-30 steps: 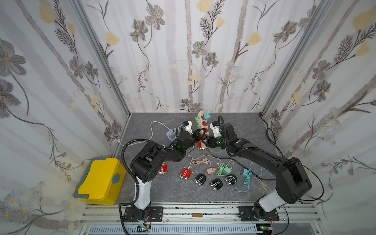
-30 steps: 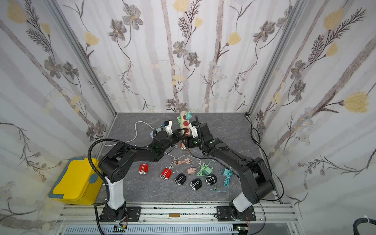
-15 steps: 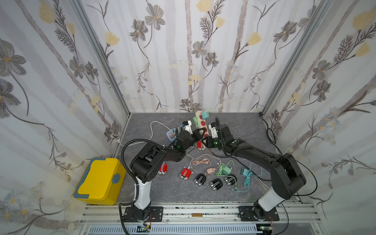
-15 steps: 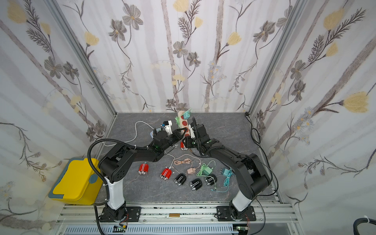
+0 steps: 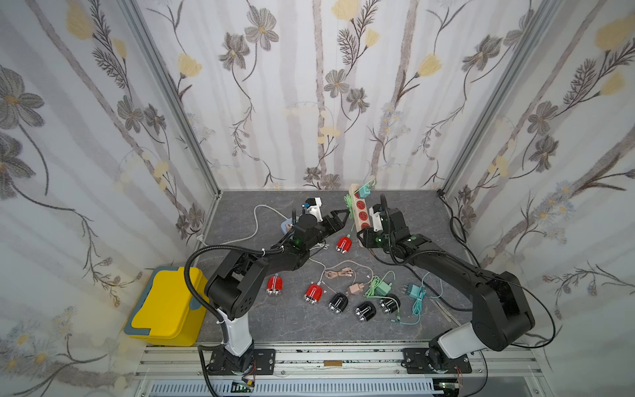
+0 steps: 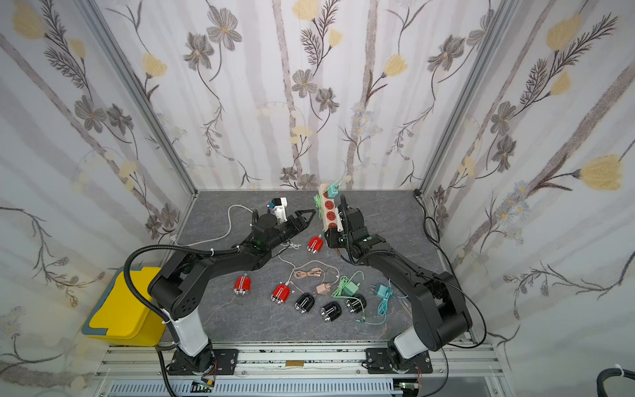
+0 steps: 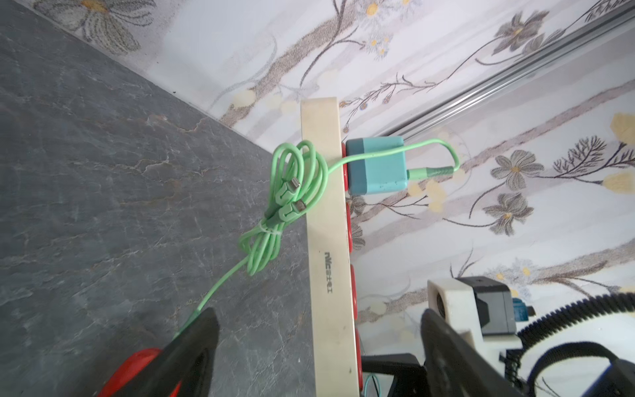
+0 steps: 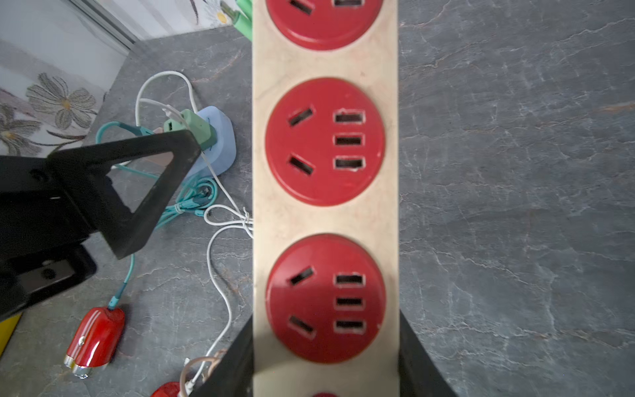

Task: Unplug the electric shaver
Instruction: Place the socket at the center of the board.

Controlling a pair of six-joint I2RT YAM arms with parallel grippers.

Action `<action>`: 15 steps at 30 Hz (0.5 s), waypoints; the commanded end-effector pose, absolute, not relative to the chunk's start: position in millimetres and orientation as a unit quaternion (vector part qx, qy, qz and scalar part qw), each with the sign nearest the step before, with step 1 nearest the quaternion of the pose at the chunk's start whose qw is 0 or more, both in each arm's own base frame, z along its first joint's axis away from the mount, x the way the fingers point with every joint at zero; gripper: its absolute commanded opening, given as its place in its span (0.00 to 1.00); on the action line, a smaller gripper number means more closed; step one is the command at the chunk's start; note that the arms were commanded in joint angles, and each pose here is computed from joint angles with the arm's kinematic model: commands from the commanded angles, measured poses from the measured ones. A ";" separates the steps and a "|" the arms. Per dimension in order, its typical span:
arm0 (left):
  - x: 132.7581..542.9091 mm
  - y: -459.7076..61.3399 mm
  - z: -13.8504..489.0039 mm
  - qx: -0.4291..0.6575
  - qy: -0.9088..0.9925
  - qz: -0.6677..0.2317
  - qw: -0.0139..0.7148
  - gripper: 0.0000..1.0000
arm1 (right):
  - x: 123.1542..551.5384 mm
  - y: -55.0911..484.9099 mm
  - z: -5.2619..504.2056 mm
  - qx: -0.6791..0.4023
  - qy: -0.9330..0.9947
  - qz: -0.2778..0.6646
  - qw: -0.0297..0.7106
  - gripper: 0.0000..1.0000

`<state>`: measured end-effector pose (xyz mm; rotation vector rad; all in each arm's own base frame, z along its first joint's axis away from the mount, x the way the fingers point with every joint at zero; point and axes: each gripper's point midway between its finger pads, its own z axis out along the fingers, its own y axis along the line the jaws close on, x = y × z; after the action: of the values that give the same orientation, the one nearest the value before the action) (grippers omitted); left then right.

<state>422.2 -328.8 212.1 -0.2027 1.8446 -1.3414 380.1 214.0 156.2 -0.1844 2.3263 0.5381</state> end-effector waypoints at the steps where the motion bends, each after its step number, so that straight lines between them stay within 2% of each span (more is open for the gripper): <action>1: 414.4 -318.0 198.0 -0.061 0.772 -0.479 0.412 1.00 | 382.1 204.5 156.9 -0.104 0.903 0.180 0.377 0.24; 8: 393.5 -294.7 186.1 -0.028 0.810 -0.411 0.419 1.00 | 378.5 178.2 133.9 -0.110 0.922 0.112 0.355 0.23; 15: 374.0 -287.2 175.8 0.012 0.825 -0.384 0.414 1.00 | 382.0 134.8 102.9 -0.072 0.942 0.027 0.328 0.21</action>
<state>380.4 -290.1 182.6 -0.0446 2.0517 -1.0244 372.9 152.4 103.8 -0.2128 2.4903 0.1946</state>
